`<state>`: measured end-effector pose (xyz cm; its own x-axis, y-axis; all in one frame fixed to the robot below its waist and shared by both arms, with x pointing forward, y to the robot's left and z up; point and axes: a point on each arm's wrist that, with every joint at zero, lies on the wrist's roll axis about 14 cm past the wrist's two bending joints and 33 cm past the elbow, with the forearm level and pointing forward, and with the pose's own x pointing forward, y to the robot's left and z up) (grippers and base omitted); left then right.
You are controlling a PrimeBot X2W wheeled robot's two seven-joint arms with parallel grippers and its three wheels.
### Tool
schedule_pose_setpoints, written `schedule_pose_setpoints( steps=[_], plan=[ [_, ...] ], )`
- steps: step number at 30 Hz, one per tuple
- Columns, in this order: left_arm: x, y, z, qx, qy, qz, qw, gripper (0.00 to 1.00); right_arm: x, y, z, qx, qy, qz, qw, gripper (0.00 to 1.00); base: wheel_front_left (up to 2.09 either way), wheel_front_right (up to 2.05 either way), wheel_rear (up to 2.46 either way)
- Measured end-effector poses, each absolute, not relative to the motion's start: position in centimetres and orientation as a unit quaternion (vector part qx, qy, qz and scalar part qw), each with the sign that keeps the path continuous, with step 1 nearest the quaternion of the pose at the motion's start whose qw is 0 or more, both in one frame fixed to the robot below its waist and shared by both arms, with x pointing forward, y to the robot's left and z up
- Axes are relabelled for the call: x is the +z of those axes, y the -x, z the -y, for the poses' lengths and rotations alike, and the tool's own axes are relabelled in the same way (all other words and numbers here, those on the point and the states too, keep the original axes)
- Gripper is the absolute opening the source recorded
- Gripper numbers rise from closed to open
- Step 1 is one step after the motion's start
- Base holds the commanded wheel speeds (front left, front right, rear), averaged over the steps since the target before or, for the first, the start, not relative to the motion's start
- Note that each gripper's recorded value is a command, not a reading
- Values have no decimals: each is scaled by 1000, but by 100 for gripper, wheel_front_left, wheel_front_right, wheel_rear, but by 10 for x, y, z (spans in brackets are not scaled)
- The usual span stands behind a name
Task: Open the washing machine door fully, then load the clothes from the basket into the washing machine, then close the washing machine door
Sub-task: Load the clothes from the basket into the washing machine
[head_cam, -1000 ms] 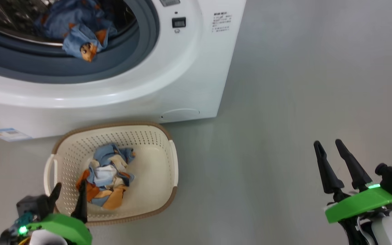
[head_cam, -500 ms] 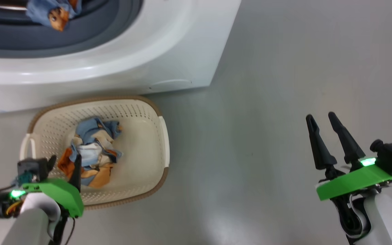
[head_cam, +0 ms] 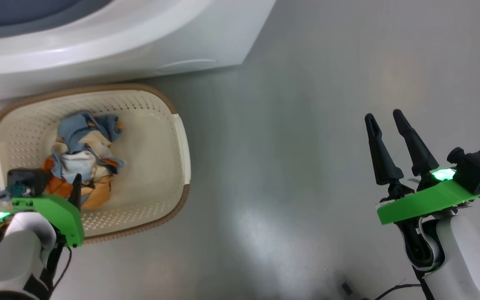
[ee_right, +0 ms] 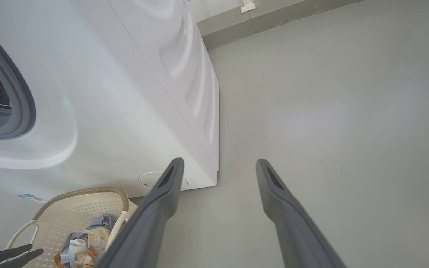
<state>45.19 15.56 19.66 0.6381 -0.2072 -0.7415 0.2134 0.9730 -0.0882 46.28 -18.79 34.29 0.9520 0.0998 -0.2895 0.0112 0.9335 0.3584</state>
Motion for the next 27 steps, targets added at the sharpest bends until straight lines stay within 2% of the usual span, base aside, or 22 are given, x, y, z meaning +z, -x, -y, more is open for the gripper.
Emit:
schedule_pose_setpoints(
  steps=[27],
  plan=[
    [118,-471,-144,-157,-39,-488,857,100,293,-469,194,10,-170,-195,966,100,0,0,0]
  ],
)
